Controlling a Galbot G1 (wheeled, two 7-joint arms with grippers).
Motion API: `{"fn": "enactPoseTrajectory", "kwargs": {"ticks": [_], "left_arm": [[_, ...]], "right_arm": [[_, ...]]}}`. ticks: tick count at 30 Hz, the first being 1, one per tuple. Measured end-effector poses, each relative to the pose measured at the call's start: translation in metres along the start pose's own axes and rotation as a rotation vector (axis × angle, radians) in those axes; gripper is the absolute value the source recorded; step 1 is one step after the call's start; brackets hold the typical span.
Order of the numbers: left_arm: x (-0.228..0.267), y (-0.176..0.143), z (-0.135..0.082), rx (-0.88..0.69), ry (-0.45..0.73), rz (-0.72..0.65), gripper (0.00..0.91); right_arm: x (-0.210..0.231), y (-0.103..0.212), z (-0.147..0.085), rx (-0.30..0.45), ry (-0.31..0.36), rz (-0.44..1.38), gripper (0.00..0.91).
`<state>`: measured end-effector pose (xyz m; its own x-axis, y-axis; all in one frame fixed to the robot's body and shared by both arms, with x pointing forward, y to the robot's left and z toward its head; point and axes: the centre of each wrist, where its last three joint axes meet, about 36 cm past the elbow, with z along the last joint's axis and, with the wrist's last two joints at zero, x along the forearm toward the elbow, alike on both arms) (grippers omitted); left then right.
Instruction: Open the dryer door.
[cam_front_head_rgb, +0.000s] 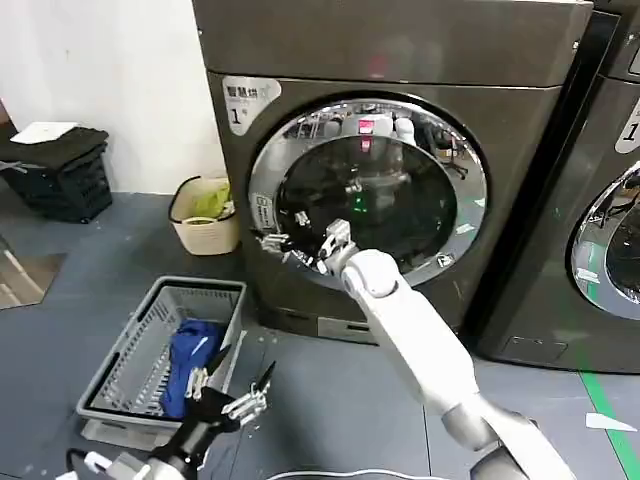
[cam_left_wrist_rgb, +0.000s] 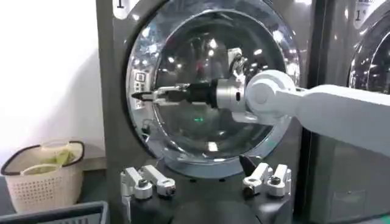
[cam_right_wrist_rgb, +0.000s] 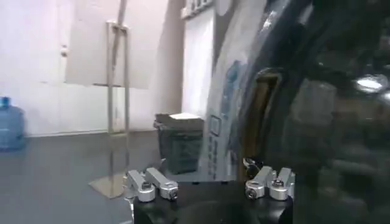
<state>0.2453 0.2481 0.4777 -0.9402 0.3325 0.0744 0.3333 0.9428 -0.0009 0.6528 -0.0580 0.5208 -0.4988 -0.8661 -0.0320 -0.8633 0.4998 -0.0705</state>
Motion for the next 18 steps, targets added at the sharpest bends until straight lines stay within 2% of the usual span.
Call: {"fn": "enactPoseTrajectory", "kwargs": {"ticks": [12, 18], "left_arm": [[-0.005, 0.014, -0.003, -0.005, -0.017, -0.006, 0.907], [-0.01, 0.029, -0.003, 0.0, -0.031, 0.003, 0.907]], "right_arm": [[0.016, 0.004, 0.01, 0.015, -0.029, -0.122, 0.907], [0.027, 0.007, 0.016, 0.016, -0.065, -0.167, 0.907]]}}
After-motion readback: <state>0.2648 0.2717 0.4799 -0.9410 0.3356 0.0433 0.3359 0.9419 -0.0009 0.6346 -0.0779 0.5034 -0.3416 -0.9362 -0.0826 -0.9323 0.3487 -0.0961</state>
